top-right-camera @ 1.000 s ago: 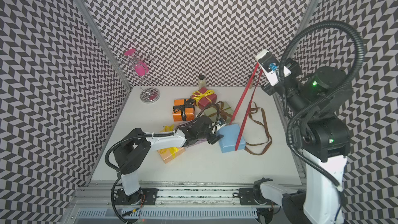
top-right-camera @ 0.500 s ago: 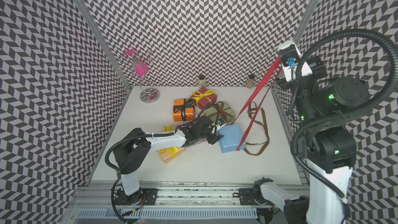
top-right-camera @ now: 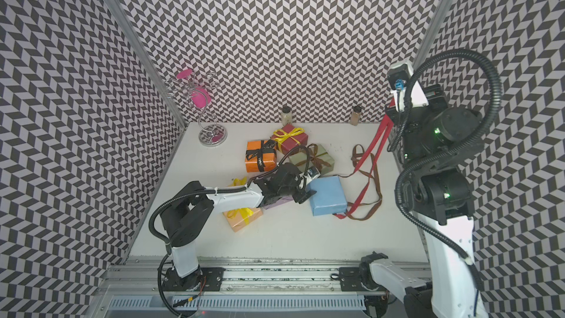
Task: Untie the ribbon bows on the gift boxes
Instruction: Pull the ribbon from the gift box, then place the ribbon at the center of the board.
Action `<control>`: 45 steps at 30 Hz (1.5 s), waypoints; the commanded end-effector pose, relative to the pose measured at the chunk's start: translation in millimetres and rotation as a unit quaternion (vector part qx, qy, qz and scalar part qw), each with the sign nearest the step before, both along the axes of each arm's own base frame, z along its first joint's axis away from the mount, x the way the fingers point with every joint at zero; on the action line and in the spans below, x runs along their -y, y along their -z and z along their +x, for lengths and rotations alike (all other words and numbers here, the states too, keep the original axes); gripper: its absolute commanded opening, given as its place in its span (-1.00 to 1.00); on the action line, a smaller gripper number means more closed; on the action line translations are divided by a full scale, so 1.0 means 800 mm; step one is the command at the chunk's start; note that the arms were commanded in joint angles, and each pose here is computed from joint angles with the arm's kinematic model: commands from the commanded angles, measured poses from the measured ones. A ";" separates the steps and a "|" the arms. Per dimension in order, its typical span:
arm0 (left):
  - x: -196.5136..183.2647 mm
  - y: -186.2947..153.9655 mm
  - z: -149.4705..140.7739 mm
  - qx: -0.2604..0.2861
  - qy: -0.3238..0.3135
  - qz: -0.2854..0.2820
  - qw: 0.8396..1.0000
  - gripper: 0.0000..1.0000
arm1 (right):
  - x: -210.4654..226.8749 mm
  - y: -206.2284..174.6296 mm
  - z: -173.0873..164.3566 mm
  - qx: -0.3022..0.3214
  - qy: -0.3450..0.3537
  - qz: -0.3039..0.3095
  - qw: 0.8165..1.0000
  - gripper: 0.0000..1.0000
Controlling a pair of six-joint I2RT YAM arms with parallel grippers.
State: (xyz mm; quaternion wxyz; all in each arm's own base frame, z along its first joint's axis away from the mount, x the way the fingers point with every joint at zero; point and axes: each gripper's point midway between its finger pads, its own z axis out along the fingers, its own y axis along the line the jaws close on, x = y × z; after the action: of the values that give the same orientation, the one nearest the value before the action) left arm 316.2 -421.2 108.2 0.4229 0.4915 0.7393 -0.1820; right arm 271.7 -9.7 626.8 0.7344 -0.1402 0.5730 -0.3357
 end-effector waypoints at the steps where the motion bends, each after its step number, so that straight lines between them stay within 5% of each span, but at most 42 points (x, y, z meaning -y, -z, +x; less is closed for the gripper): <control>1: -0.004 -0.012 0.001 0.004 0.001 0.001 1.000 0.49 | 0.034 -0.071 -0.078 0.122 0.049 0.032 0.991 -1.00; 15: -0.014 -0.010 0.012 0.000 -0.012 0.001 1.000 0.49 | 0.056 -0.163 -0.163 0.248 0.079 0.041 0.965 -1.00; 21: -0.020 -0.043 0.022 0.008 -0.014 -0.016 1.000 0.49 | 0.042 -0.076 -0.063 0.137 0.082 0.027 0.987 -1.00; 26: -0.039 -0.111 0.040 0.028 -0.017 -0.055 0.998 0.50 | 0.029 0.040 0.044 0.014 0.048 0.048 0.998 -1.00; 35: -0.112 -0.191 0.063 0.061 -0.045 -0.100 0.992 0.53 | 0.078 0.211 0.195 -0.166 -0.053 0.152 0.973 -1.00; 45: -0.132 -0.182 0.081 0.045 -0.075 -0.095 0.992 0.53 | 0.096 0.231 0.303 -0.205 -0.090 0.232 0.946 -1.00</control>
State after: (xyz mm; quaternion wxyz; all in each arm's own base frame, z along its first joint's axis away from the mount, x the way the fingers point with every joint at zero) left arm 384.6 -311.8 256.5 0.5252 0.3946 0.7305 -0.1864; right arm 502.0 -89.0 426.1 0.6218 -0.0946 0.7663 -0.1312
